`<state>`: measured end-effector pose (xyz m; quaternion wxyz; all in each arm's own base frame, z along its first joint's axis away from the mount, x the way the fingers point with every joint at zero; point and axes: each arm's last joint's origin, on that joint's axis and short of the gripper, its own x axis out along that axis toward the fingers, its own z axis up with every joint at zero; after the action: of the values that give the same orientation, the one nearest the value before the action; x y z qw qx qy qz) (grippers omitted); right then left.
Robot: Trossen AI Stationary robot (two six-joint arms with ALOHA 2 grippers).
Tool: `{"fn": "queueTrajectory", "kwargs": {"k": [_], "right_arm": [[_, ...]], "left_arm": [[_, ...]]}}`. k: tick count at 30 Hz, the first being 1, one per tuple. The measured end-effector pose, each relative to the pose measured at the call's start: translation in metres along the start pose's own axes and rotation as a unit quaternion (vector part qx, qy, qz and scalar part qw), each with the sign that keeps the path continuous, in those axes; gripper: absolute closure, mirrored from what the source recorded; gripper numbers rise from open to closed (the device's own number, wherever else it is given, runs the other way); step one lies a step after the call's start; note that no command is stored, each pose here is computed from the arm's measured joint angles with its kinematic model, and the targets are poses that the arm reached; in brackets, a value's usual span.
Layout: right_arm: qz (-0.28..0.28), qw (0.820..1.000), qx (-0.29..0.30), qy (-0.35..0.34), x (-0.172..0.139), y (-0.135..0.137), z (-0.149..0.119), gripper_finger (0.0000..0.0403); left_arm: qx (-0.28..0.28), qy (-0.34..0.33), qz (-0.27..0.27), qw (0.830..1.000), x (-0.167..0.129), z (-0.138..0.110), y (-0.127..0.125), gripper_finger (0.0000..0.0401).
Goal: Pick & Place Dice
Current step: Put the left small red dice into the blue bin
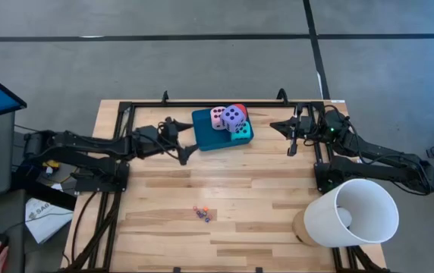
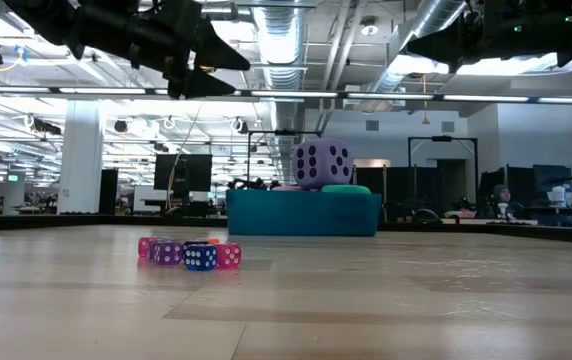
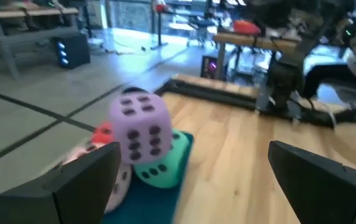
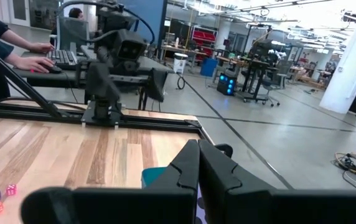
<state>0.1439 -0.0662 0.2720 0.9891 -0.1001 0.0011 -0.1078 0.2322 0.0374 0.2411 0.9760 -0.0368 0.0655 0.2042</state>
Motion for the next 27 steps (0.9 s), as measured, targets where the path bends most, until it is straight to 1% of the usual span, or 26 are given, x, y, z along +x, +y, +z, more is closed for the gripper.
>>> {"fn": "queueTrajectory", "kwargs": {"k": [2,6,9,12,14,18,20,23,27], "right_arm": [[0.0,1.0,0.0,0.0,0.0,0.0,0.0,0.0403],[0.0,1.0,0.0,0.0,0.0,0.0,0.0,0.0403],[0.0,1.0,0.0,0.0,0.0,0.0,0.0,0.0403],[0.0,1.0,0.0,0.0,0.0,0.0,0.0,0.0403],[0.0,1.0,0.0,0.0,0.0,0.0,0.0,0.0403],[0.0,1.0,0.0,0.001,0.0,0.0,0.0,0.0403],[0.0,1.0,-0.005,0.003,0.0,0.0,-0.001,0.0403],[0.001,1.0,-0.018,0.006,0.0,0.0,-0.001,0.0403],[0.001,1.0,-0.023,0.006,0.0,0.0,-0.001,0.0403]], "left_arm": [[0.006,0.015,-0.004,1.0,0.004,-0.006,-0.005,0.0005],[0.016,0.043,0.005,0.999,0.011,-0.02,-0.014,0.0005],[0.005,0.058,0.016,0.998,0.015,-0.028,-0.017,0.0005],[-0.02,0.066,0.015,0.998,0.016,-0.032,-0.021,0.0005],[-0.026,0.079,0.012,0.996,0.016,-0.037,-0.025,0.0005],[-0.028,0.138,0.001,0.99,0.009,-0.049,-0.034,0.0005],[-0.039,0.171,-0.003,0.985,0.004,-0.056,-0.039,0.0005],[-0.073,0.195,-0.033,0.978,-0.001,-0.06,-0.048,0.0005],[-0.117,0.206,-0.078,0.968,-0.005,-0.06,-0.059,0.0005]]}}
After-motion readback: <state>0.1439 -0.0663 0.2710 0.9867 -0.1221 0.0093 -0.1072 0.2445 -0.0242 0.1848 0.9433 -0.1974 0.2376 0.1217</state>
